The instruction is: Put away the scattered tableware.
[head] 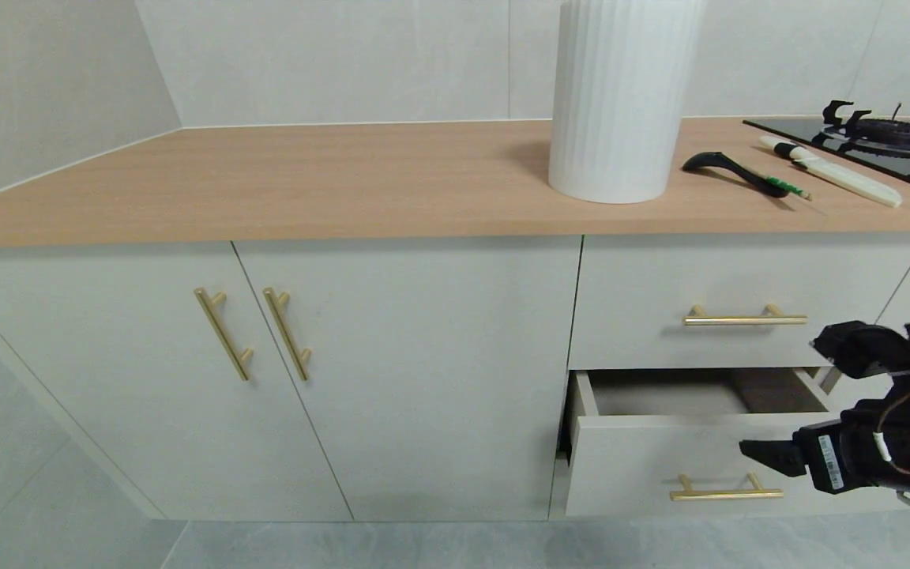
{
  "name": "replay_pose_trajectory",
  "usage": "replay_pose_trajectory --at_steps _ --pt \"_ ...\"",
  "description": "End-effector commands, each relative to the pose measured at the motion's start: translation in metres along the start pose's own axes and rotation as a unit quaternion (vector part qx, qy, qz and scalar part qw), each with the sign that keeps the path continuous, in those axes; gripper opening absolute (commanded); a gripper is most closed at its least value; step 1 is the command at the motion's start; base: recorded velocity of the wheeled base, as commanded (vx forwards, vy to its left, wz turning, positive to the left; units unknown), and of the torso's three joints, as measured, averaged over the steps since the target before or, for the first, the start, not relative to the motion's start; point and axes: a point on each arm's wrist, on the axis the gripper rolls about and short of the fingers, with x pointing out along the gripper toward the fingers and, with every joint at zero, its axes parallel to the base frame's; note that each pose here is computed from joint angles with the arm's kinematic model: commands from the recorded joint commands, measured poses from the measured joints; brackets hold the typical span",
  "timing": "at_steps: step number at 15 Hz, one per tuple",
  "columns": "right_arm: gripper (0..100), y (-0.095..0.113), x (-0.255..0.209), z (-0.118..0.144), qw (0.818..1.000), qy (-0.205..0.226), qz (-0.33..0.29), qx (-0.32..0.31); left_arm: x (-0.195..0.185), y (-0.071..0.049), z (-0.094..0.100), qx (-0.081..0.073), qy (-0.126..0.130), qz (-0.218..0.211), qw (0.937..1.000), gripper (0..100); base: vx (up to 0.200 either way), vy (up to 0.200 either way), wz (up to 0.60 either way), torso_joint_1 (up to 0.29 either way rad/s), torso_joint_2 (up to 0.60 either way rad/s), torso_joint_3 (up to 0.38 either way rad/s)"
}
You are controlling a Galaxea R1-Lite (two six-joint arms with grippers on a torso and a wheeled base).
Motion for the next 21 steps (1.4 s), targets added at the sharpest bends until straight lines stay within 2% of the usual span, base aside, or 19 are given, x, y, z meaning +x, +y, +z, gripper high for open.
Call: replay_pose_trajectory --at_steps 1,3,4,8,9,14,21 --pt "100 0.004 -0.001 0.012 0.999 -0.037 0.013 0.024 0.0 0.0 0.0 0.0 0.001 0.0 1.0 100 0.0 0.0 0.0 0.0 0.0 0.0" --pt "100 0.006 0.033 0.003 1.0 -0.017 0.004 0.026 0.0 0.0 0.0 0.0 0.001 0.0 1.0 100 0.0 0.0 0.0 0.0 0.0 0.0" --pt "100 0.007 0.048 0.0 0.999 -0.021 -0.003 0.026 0.0 0.0 0.0 0.0 0.001 0.0 1.0 100 0.0 0.0 0.0 0.0 0.0 0.0" --pt "100 0.009 0.09 -0.014 0.997 -0.068 -0.034 0.033 0.0 0.0 0.0 -0.001 0.001 0.0 1.0 100 0.0 0.0 0.0 0.0 0.0 0.0" --pt "100 0.009 0.095 -0.015 0.996 -0.08 -0.036 0.035 0.0 0.0 0.0 0.0 0.001 0.0 1.0 100 0.0 0.0 0.0 0.0 0.0 0.0" --pt "100 0.008 0.116 -0.02 0.993 -0.087 -0.062 0.041 0.0 0.0 0.0 -0.001 0.0 0.0 1.0 100 0.0 0.0 0.0 0.0 0.0 0.0" --pt "100 0.008 0.116 -0.02 0.993 -0.093 -0.063 0.041 0.0 0.0 0.0 0.0 0.0 0.0 1.0 100 0.0 0.0 0.0 0.0 0.0 0.0"
